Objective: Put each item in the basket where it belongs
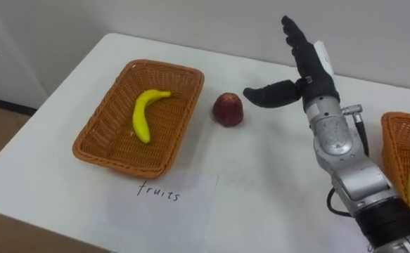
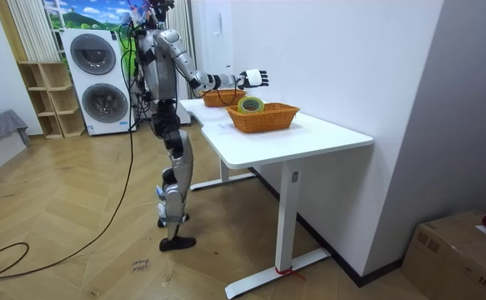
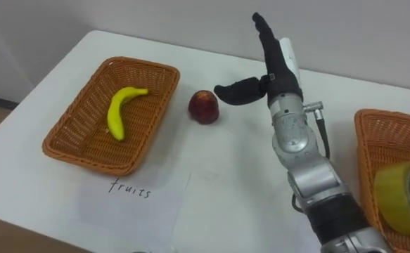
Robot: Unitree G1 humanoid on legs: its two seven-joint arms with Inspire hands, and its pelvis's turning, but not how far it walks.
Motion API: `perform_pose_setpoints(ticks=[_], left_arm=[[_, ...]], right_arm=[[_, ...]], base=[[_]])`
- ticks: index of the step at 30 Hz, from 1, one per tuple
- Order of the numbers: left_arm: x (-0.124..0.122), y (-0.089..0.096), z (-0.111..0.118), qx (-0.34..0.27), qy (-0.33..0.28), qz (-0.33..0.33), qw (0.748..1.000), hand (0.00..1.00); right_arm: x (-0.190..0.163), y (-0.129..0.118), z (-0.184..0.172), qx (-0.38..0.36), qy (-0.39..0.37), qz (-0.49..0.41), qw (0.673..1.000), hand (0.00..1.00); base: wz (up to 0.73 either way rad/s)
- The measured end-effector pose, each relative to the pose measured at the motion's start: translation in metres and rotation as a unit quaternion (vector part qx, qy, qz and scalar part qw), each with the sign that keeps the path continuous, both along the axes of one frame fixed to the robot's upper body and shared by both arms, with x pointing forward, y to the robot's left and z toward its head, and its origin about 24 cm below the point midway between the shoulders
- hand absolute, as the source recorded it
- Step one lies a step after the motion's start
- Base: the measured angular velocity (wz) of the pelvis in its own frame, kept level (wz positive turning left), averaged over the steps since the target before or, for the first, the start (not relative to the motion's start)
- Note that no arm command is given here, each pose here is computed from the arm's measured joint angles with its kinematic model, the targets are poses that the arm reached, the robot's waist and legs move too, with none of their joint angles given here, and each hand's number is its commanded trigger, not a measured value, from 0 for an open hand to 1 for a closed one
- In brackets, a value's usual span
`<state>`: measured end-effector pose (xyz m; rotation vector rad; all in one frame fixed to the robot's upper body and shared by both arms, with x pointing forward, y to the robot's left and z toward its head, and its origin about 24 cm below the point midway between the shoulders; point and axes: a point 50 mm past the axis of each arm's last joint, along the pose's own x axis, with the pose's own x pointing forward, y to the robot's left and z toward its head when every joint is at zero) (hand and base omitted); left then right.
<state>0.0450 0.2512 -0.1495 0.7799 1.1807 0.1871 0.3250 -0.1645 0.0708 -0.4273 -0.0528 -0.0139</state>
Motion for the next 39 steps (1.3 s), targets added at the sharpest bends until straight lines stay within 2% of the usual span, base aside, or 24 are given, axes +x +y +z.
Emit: perform_pose_setpoints(ticks=[9,39], left_arm=[[-0.004,-0.009,-0.003,-0.013,0.005,0.003,1.000,0.00],[0.001,-0.012,-0.004,-0.037,-0.002,-0.008,0.999,0.00]], right_arm=[[-0.001,0.001,-0.006,0.002,0.011,0.009,1.000,0.00],[-0.011,0.004,-0.024,-0.007,0.035,0.035,0.999,0.00]], base=[[0.00],[0.00]])
